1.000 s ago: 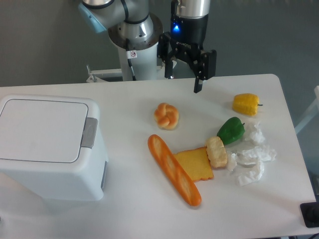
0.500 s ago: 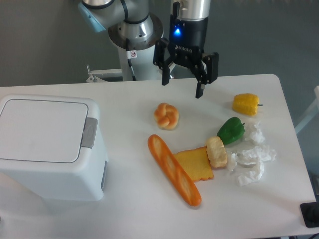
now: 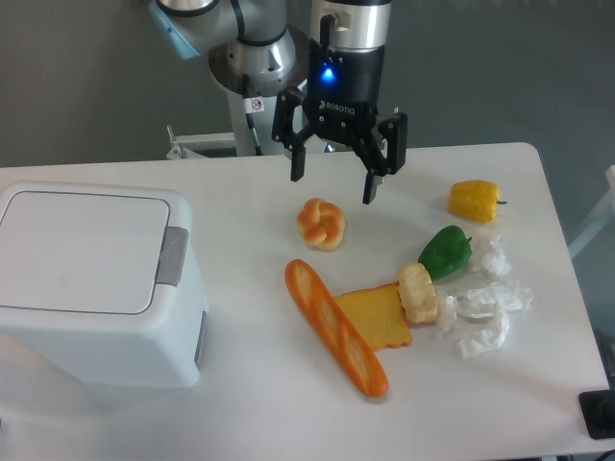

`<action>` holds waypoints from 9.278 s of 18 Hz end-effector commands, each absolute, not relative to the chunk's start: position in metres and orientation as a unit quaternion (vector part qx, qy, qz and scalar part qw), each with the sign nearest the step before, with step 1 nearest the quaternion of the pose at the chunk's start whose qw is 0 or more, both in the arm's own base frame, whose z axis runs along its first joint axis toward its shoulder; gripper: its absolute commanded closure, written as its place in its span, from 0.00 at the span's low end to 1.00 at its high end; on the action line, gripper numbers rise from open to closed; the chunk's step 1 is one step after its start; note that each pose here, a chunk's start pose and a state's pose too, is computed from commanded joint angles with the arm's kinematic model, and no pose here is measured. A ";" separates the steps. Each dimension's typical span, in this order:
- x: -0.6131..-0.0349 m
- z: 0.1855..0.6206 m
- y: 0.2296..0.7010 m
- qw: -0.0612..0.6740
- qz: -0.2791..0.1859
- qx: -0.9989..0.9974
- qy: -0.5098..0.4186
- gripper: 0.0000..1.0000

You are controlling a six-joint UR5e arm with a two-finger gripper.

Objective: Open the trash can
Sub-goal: 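Move the open gripper toward the gray latch on the white trash can, then lower a gripper finger onto the gray latch and press it, then hold the press on the latch as the lid springs up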

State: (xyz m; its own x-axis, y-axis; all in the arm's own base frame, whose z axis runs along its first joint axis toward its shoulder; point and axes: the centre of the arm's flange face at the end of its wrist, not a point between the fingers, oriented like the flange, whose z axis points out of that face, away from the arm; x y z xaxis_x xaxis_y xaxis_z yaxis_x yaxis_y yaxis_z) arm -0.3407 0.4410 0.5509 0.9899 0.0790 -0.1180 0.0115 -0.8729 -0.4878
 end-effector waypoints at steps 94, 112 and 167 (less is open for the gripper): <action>-0.301 0.470 0.534 0.249 -0.162 -0.928 -0.226 0.00; -0.301 0.467 0.535 0.248 -0.163 -0.928 -0.227 0.00; -0.302 0.463 0.536 0.246 -0.164 -0.928 -0.227 0.00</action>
State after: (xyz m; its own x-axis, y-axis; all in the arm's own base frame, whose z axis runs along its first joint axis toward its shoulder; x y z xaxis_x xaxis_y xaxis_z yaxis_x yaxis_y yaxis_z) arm -0.3016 0.5364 0.4634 0.8429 0.3406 0.4166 0.5021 -0.7763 -0.3811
